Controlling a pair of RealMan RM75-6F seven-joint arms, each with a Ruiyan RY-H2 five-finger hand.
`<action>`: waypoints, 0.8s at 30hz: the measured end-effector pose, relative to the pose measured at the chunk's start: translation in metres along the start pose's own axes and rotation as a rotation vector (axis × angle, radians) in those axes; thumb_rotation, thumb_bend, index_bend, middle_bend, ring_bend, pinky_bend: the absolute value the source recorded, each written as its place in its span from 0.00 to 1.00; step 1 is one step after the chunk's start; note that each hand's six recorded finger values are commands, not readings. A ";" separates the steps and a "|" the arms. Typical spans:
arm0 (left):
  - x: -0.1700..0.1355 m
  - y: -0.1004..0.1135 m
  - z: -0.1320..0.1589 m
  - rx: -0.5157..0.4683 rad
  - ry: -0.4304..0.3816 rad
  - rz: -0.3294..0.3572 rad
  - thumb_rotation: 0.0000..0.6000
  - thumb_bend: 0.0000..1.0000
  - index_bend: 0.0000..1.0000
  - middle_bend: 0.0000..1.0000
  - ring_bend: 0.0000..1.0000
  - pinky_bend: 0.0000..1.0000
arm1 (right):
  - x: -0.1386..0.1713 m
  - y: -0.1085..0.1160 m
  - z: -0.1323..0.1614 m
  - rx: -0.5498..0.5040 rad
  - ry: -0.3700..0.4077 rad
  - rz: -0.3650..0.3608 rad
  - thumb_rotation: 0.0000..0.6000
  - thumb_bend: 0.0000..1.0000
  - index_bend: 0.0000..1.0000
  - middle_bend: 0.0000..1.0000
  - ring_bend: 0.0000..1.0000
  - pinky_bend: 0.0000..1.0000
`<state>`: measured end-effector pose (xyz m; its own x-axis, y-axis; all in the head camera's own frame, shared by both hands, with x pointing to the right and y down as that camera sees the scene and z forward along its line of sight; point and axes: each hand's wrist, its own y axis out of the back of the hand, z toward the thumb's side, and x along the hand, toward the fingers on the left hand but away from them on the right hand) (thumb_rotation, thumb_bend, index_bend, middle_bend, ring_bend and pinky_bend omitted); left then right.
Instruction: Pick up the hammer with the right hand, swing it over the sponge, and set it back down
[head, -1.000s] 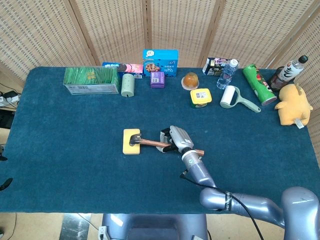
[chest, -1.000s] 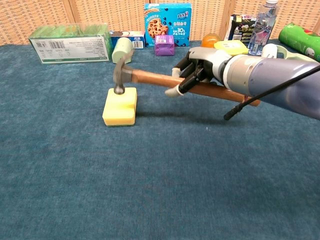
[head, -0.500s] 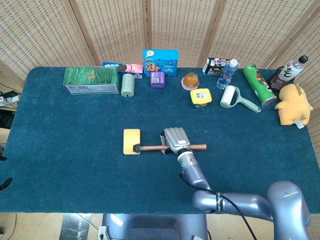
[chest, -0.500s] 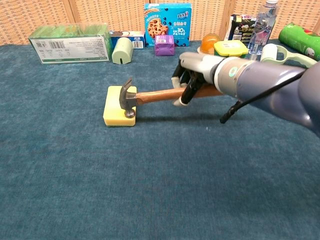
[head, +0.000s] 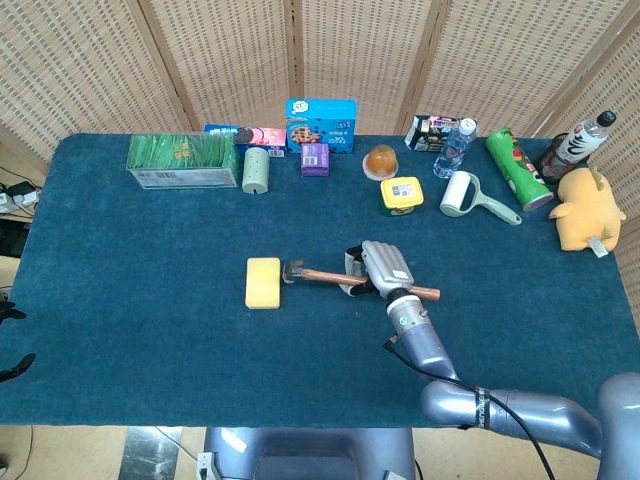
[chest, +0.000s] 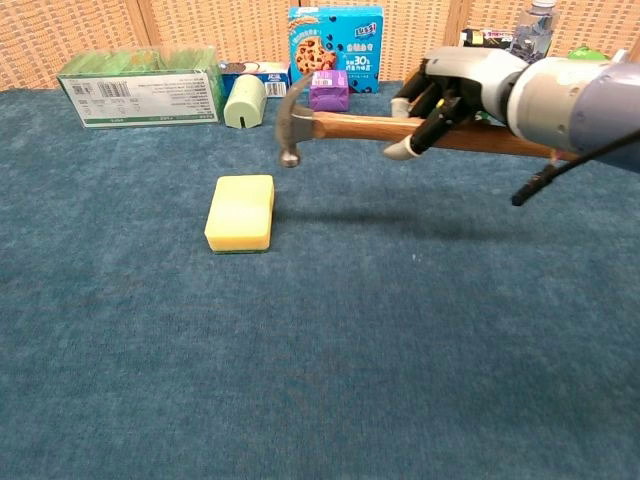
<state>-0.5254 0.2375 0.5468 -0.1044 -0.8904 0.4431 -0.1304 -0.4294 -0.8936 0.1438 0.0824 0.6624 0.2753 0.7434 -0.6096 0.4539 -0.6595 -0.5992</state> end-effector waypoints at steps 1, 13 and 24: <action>0.000 0.000 0.001 0.001 -0.002 -0.001 1.00 0.22 0.33 0.25 0.12 0.11 | 0.001 0.000 -0.004 0.005 -0.001 0.001 1.00 0.36 0.90 1.00 1.00 0.93; 0.001 -0.004 0.017 0.008 -0.022 -0.021 1.00 0.22 0.33 0.25 0.12 0.11 | 0.004 0.002 -0.065 0.158 -0.009 -0.018 1.00 0.36 0.90 1.00 1.00 0.85; -0.001 -0.004 0.018 0.021 -0.004 -0.031 1.00 0.22 0.33 0.25 0.12 0.11 | -0.007 -0.028 -0.111 0.194 -0.037 -0.003 1.00 0.35 0.88 1.00 1.00 0.77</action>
<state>-0.5067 0.2378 0.5485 -0.0969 -0.8769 0.4707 -0.1125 -0.4603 -0.8806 0.2228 0.1086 0.7409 0.2415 0.7433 -0.6238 0.2818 -0.6689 -0.6879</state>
